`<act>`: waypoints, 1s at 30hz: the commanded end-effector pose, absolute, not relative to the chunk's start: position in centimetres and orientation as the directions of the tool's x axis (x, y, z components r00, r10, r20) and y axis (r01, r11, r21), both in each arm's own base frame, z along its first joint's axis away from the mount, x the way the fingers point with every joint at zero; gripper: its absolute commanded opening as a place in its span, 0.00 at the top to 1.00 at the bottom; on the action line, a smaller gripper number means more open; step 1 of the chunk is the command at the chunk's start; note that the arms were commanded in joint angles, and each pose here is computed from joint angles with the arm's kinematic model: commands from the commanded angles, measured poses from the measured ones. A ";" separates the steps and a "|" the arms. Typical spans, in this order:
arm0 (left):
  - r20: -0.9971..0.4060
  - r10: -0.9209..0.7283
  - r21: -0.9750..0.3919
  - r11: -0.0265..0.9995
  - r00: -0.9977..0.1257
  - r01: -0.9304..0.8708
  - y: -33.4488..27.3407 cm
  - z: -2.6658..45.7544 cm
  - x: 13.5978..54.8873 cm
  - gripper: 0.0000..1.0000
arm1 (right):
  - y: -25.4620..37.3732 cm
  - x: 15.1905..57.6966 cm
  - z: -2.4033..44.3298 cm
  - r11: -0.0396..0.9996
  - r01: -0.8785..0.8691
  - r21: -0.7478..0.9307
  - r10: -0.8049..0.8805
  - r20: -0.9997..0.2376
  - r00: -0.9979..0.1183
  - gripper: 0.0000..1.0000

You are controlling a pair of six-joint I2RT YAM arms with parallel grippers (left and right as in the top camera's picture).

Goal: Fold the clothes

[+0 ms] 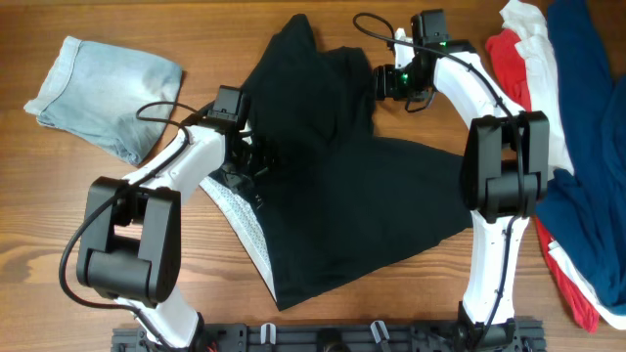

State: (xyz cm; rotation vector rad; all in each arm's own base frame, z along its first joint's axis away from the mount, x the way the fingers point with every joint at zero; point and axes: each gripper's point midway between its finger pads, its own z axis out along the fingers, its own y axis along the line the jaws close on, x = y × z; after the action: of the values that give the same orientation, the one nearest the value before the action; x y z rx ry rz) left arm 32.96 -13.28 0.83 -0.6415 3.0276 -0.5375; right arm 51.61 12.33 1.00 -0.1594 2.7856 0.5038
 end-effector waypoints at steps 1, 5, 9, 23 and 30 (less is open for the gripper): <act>0.103 -0.418 -0.172 0.886 -0.902 -0.430 -10.6 -2.4 30.4 0.16 | 14.6 50.6 -1.9 0.905 -0.176 0.387 -0.075 -0.263 -0.962 0.35; 0.103 -0.418 -0.172 0.886 -0.902 -0.430 -10.6 -2.4 30.4 0.16 | 15.9 50.7 -1.7 0.892 -0.180 0.415 -0.069 -0.269 -0.961 0.39; 0.103 -0.418 -0.171 0.886 -0.902 -0.430 -10.6 -2.4 30.4 0.16 | 17.0 51.0 -1.5 0.888 -0.185 0.420 -0.064 -0.286 -0.956 0.44; 0.103 -0.418 -0.172 0.886 -0.902 -0.430 -10.6 -2.4 30.4 0.15 | 9.5 53.2 5.2 0.986 0.063 0.156 0.121 -0.391 -0.912 0.96; 0.103 -0.418 -0.171 0.886 -0.903 -0.430 -10.6 -2.4 30.4 0.15 | 1.2 50.0 15.0 0.913 0.401 0.080 0.390 -0.464 -0.795 0.86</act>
State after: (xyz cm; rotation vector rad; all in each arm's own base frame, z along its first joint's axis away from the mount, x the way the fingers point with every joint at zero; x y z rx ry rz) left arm 32.90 -13.19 0.83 -0.6425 3.0292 -0.5289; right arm 49.35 7.02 7.81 0.3399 2.8039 0.1520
